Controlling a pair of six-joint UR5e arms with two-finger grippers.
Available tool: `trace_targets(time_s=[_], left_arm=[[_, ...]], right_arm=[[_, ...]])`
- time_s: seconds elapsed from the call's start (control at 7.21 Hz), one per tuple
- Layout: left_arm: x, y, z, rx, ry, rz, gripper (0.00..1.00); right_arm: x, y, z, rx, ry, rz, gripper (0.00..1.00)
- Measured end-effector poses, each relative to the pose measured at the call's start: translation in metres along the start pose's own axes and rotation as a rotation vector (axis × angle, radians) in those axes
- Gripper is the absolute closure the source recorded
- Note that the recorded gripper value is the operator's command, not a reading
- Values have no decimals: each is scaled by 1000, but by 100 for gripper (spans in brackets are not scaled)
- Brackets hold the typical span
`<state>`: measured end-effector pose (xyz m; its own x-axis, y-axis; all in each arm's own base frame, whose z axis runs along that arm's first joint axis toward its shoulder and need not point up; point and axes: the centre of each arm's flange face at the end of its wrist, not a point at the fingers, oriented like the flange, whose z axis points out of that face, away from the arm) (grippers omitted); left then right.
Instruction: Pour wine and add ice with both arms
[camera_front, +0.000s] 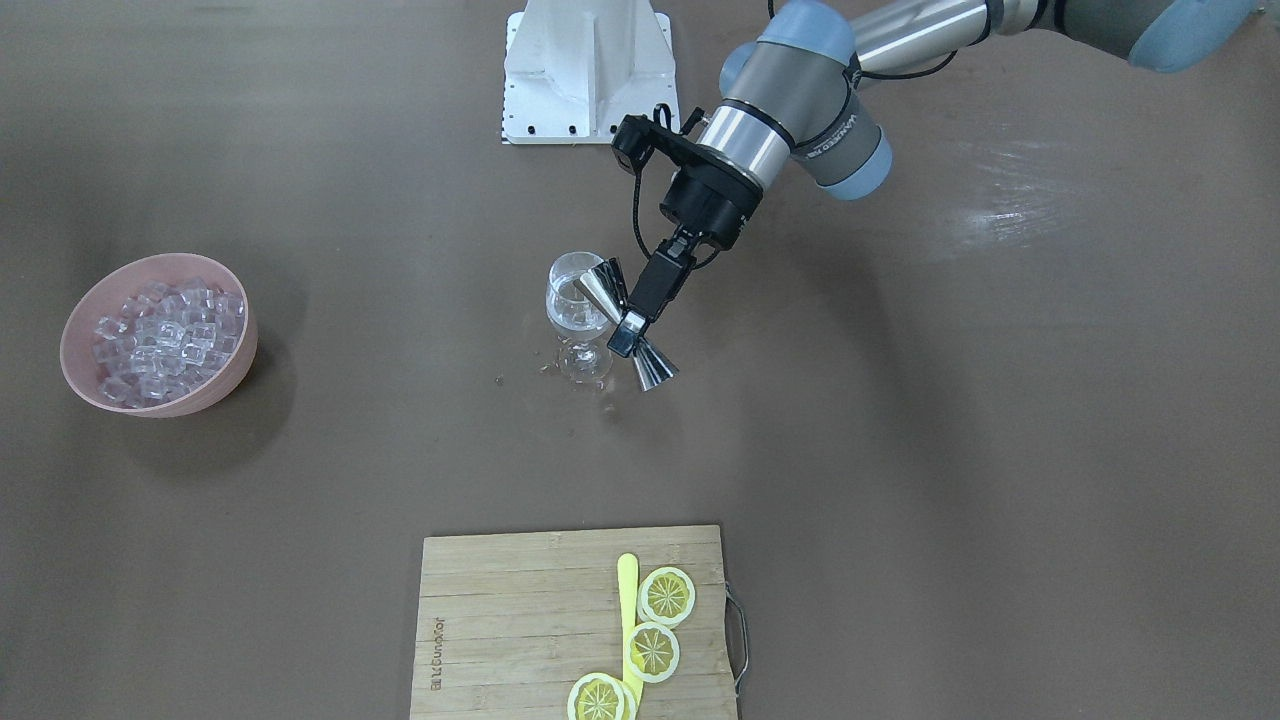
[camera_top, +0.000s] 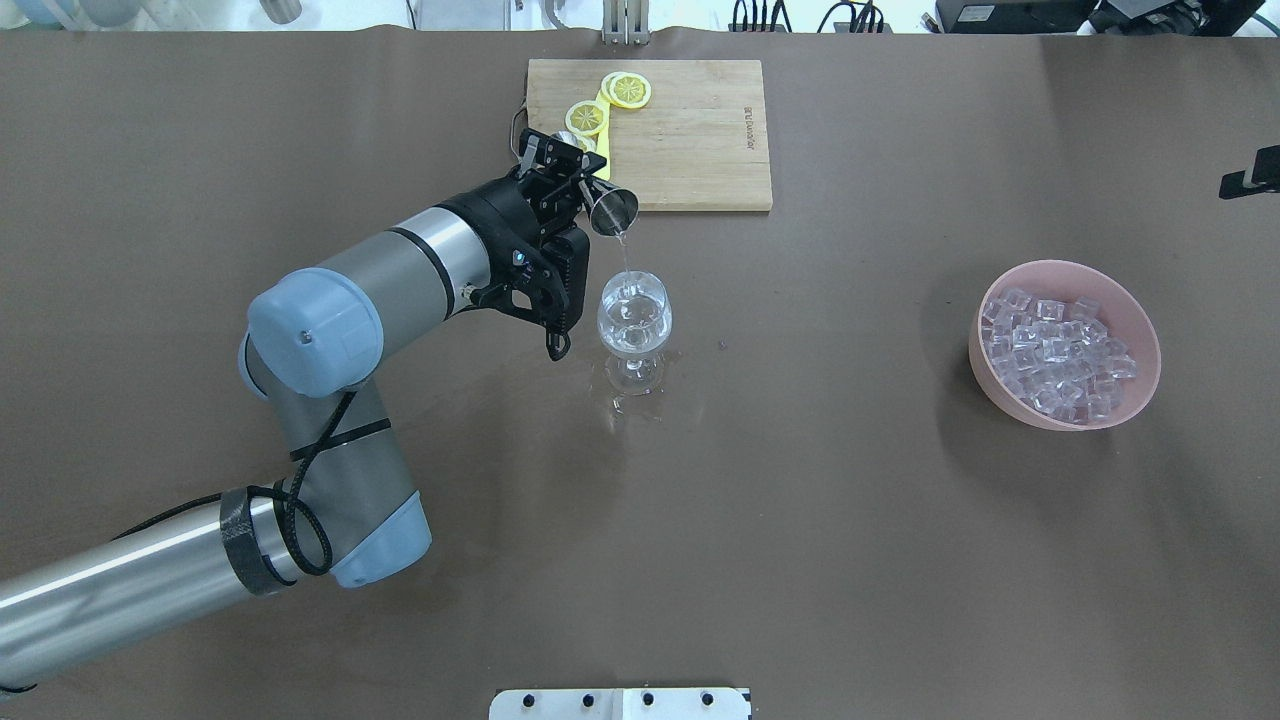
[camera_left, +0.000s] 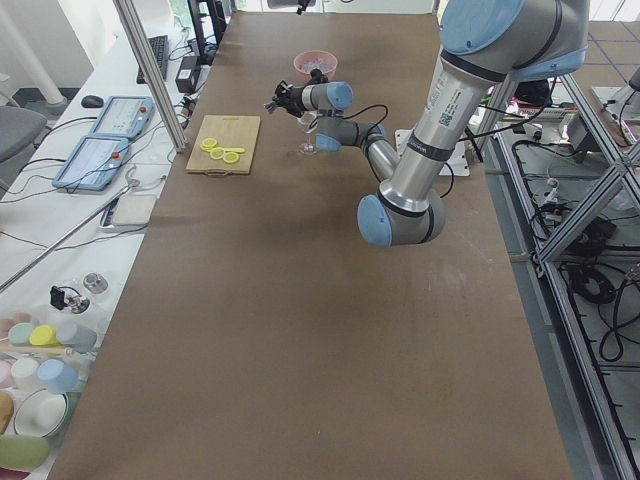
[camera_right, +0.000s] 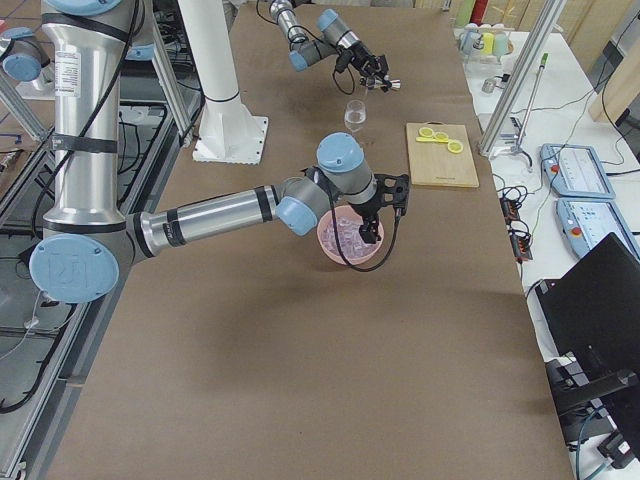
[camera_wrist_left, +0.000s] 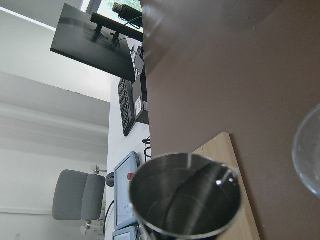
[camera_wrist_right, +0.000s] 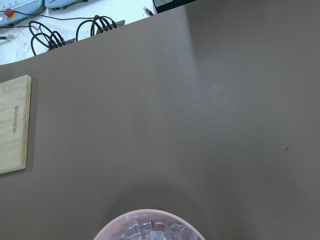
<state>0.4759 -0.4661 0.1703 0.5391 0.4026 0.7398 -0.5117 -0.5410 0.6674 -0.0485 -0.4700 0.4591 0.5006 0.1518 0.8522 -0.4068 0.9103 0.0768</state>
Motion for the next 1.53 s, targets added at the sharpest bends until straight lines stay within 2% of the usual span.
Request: trace_targets(time_s=[0.83,1.25,1.53], left_arm=[[11,-19,-3,-61,-38,226,100],[6,-25,-6,-97,-30,363,100],[-6,-34,-17,-95,-36,381,100]], right_arm=[[1,0,-3,3,-2,55,0],[-2,1,-8,8,-9,81,0],[-3,1,-9,9,-10,85,0]])
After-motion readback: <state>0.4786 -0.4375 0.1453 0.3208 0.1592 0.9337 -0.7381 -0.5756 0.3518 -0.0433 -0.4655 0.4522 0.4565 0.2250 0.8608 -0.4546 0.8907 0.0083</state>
